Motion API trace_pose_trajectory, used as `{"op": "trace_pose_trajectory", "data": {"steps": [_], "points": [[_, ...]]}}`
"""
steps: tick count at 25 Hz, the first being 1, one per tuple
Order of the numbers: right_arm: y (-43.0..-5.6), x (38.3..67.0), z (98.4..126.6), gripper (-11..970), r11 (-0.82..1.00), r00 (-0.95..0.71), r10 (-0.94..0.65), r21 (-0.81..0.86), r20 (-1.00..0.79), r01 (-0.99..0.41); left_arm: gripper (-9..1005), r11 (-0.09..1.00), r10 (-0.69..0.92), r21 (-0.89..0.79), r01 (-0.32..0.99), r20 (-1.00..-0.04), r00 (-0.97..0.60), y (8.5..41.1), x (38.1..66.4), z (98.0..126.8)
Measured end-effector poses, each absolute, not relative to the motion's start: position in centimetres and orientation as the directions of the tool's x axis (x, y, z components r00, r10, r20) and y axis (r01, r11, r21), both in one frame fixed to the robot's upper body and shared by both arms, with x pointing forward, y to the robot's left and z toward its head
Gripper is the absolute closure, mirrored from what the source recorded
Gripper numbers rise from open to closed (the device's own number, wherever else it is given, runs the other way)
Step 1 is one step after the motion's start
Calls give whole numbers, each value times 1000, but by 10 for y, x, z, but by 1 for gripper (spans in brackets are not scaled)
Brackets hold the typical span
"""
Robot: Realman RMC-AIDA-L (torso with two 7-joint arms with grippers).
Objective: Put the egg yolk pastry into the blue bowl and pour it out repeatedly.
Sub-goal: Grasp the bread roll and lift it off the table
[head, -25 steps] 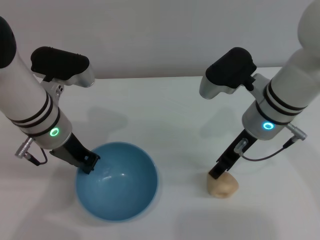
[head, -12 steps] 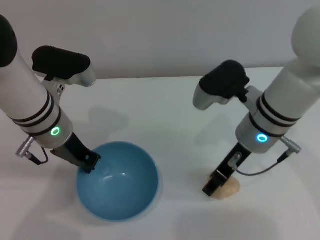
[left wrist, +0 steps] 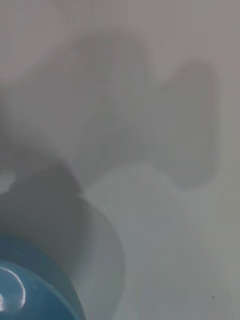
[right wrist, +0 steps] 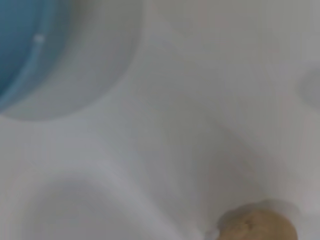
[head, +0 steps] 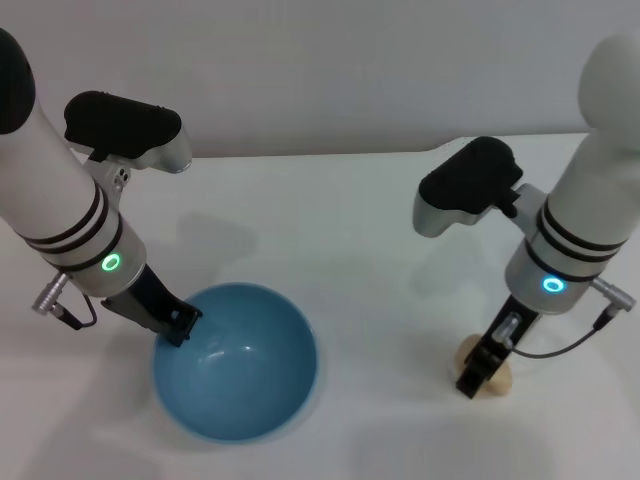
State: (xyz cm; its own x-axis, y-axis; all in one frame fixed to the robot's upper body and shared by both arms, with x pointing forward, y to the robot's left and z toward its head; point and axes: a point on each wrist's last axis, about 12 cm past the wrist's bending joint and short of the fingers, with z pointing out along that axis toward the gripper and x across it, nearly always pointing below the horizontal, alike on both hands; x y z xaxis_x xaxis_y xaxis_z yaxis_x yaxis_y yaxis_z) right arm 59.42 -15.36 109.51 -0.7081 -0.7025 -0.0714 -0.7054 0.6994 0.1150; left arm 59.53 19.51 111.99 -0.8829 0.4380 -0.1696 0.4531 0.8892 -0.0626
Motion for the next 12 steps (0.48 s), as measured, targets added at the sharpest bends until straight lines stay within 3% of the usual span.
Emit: {"op": "trace_pose_trajectory", "data": {"steps": [12], "points": [[-157,598,1093,456,704,-710,-698,88,-97,-704,979,890,439,-62,453,-161,-884,196,594,1120]]}}
